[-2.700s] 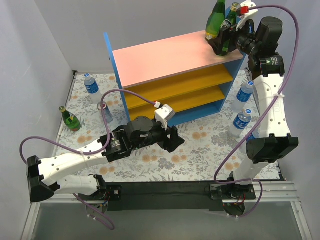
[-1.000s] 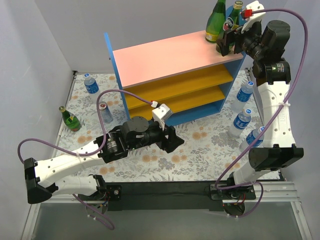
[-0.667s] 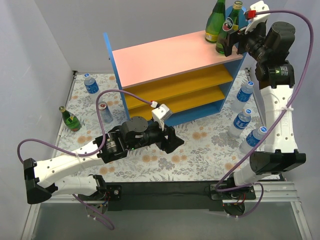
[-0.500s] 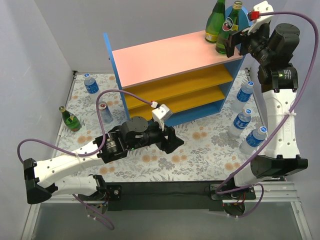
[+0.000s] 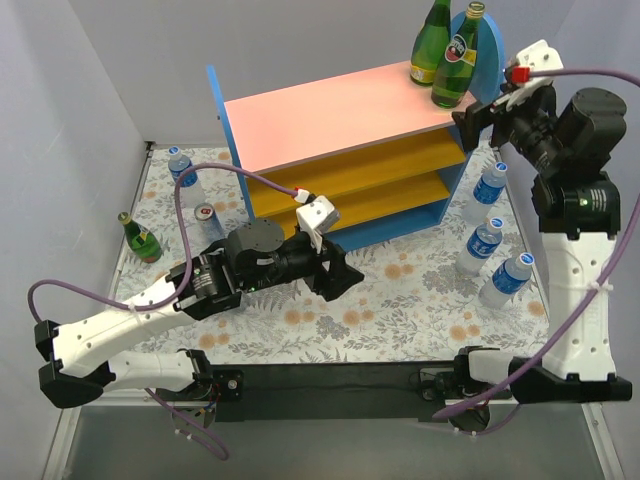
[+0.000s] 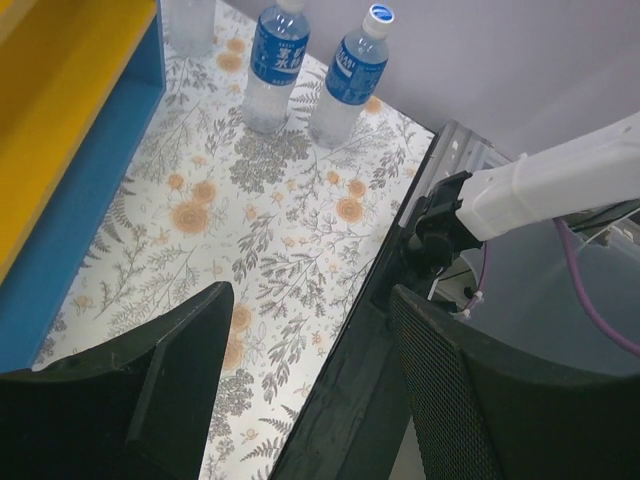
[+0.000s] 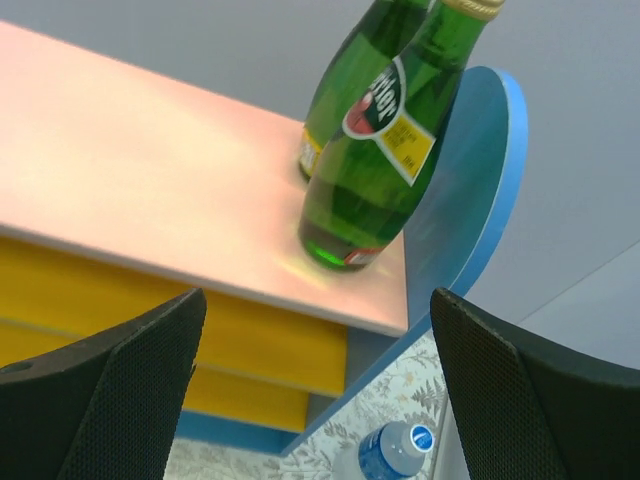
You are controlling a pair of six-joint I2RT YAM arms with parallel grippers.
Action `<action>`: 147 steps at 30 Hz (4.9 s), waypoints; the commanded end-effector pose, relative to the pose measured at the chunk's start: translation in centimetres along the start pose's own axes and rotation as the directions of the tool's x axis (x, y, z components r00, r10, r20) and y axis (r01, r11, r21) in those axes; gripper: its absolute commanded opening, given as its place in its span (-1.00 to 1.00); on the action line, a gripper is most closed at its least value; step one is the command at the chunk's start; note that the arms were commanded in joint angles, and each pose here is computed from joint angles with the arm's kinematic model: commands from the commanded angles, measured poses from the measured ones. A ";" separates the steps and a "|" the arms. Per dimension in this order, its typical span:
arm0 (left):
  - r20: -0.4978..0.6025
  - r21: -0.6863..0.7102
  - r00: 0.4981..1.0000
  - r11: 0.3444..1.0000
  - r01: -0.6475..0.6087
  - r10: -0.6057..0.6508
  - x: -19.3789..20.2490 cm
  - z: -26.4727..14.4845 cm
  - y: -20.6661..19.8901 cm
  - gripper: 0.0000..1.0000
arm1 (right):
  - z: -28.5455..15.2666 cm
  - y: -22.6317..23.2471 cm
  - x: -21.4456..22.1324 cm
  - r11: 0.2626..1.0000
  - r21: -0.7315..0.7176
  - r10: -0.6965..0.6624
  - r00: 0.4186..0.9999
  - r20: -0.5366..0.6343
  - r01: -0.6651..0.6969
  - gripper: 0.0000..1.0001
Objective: Place and organize the beverage onto the shelf
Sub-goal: Place the drink on the shelf, then pick up the drink from the center of the board.
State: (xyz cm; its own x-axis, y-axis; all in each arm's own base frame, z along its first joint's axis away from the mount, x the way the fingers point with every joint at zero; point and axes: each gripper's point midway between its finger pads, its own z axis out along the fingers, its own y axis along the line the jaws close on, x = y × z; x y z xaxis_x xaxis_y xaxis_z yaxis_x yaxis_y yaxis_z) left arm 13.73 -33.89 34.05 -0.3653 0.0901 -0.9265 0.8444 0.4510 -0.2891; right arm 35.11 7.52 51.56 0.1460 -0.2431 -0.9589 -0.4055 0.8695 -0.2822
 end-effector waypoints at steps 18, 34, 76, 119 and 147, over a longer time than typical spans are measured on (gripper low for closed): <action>0.190 -0.332 0.957 0.932 -0.148 0.219 -18.7 -5.0 1.8 0.39 | -10.7 17.8 14.7 0.753 -0.658 -0.034 0.997 -0.069 -0.020 0.95; 0.540 -0.750 0.730 0.634 0.189 0.420 -30.5 -20.9 8.7 0.56 | -10.6 20.7 22.9 0.682 -0.718 -0.007 0.980 -0.197 -0.139 0.92; 0.367 -0.910 0.517 0.181 0.374 0.773 -36.8 -27.5 27.0 0.70 | -10.9 21.1 27.6 0.723 -0.661 0.008 0.960 -0.281 -0.200 0.97; 0.587 -0.701 0.807 -0.460 0.545 0.062 7.8 -33.6 37.5 0.93 | -11.2 22.6 31.0 0.628 -0.727 0.000 0.934 -0.358 -0.279 0.97; 0.536 -0.689 0.839 -0.522 0.502 0.099 9.8 -35.8 47.6 0.58 | -8.9 21.4 30.5 0.621 -0.719 0.023 0.924 -0.382 -0.313 0.97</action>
State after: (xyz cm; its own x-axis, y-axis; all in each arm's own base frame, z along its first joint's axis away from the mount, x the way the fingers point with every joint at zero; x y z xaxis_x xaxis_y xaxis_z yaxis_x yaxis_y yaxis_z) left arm 34.70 19.51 16.32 -0.0895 -0.4085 -0.9083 -0.9092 0.4058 -0.0929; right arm 23.09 14.73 15.20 -0.2540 -0.3795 -0.8896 -0.9385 0.3192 0.1318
